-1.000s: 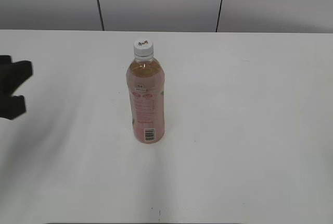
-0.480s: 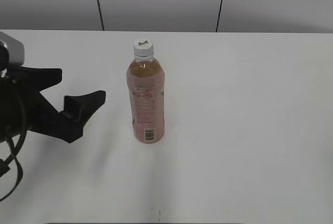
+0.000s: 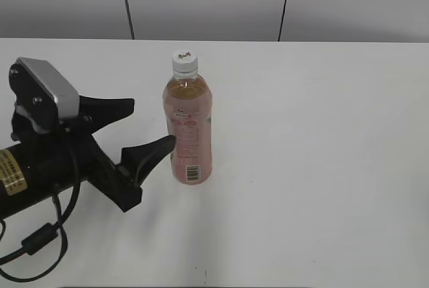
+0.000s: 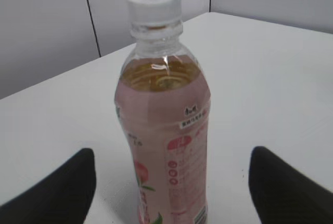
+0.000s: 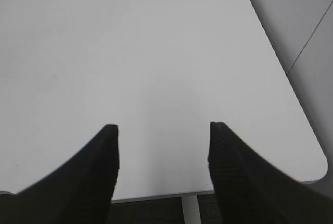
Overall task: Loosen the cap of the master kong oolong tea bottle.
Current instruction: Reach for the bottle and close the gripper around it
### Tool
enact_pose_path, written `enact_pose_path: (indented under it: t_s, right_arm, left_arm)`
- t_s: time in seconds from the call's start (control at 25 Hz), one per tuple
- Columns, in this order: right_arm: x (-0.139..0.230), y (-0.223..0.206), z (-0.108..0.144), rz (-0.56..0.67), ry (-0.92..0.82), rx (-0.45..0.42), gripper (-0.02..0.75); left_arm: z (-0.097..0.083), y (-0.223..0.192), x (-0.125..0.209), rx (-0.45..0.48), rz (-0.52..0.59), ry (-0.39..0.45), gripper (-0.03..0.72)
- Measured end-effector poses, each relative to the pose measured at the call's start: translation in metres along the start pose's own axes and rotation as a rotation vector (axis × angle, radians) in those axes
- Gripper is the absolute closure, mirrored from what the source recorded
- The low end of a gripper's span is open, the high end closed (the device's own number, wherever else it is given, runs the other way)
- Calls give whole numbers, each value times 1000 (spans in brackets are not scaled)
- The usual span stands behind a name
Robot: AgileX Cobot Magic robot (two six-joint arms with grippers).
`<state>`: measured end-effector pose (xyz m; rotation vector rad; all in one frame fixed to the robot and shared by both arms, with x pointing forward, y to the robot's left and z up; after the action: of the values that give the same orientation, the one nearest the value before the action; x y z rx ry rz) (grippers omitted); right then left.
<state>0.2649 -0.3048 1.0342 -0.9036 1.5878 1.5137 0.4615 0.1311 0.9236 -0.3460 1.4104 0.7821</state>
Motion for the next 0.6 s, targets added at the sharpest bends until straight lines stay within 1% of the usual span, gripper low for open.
enact_pose_path:
  t_s: [0.16,0.32,0.44,0.6]
  right_arm:
    - [0,0,0,0,0,0,318]
    - [0,0,0,0,0,0,318]
    - [0,0,0,0,0,0,318]
    - [0,0,0,0,0,0,318]
  left_arm:
    - [-1,-3,1,4,-35,12,158]
    - [3,-4,1,-27,-51,33,185]
    - [4,-5,2,-37,-57,44,192]
    - [-1,-14,14,8,-28,41,192]
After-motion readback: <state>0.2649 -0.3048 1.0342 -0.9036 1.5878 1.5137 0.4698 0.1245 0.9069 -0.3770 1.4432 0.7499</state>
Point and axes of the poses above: a point on each arm's last joint axis where the gripper is mounted, y pointing back along that axis away from the gripper, z along the wrist's bending axis when the last joint is at zero, x = y × z, the point moved 4 cm from there along -y, pointing out along that axis toward the gripper, and after that the axes turned 5 degrees about -y, right-handed, at the moved point
